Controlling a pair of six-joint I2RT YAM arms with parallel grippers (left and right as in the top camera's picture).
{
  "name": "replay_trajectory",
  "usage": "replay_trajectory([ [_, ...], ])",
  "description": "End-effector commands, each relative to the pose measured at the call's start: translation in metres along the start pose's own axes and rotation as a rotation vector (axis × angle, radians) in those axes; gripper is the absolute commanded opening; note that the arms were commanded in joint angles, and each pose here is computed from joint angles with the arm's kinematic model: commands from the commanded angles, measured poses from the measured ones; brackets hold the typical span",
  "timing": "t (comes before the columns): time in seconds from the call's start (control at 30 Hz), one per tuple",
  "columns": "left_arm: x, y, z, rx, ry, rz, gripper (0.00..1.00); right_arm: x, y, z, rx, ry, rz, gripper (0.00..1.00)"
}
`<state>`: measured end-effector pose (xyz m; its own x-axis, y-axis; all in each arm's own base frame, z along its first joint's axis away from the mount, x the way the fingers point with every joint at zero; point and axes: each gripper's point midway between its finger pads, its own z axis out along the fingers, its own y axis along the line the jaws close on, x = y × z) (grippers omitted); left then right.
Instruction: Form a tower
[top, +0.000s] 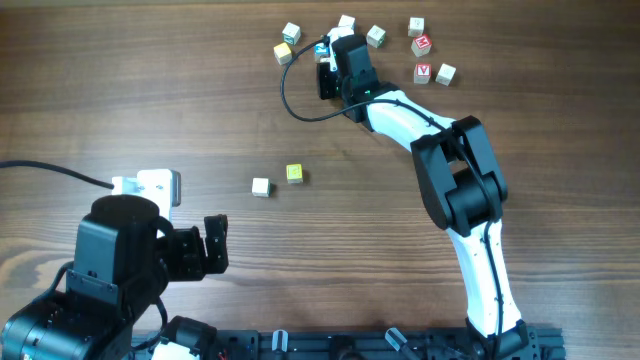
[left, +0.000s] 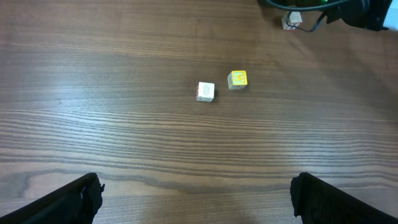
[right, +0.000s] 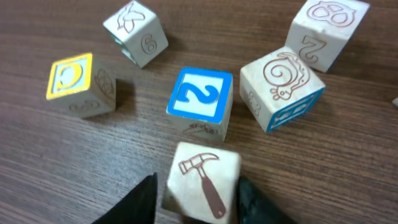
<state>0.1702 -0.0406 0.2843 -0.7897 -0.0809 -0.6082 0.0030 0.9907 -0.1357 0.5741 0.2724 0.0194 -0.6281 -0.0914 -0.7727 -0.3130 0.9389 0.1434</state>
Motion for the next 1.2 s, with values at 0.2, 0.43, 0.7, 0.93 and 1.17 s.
replay_trajectory([
  [0.2,0.000,0.002,0.000,-0.010,-0.006,-0.010,1.00,-0.082,0.028,-0.113,-0.015,-0.024,0.023,0.17],
  [0.43,0.000,0.002,0.000,-0.010,-0.006,-0.010,1.00,-0.082,0.041,-0.258,-0.046,0.139,0.110,0.16],
  [0.7,-0.013,0.002,0.000,-0.019,-0.061,0.017,1.00,-0.031,0.101,-0.270,-0.156,0.315,0.137,0.15],
  [0.93,-0.070,0.020,-0.013,-0.130,-0.323,-0.138,1.00,0.019,0.145,-0.224,-0.048,0.375,0.142,0.12],
  [1.17,-0.054,0.118,-0.045,-0.514,-0.509,-0.768,1.00,0.073,0.188,-0.195,-0.072,0.462,0.080,0.11],
])
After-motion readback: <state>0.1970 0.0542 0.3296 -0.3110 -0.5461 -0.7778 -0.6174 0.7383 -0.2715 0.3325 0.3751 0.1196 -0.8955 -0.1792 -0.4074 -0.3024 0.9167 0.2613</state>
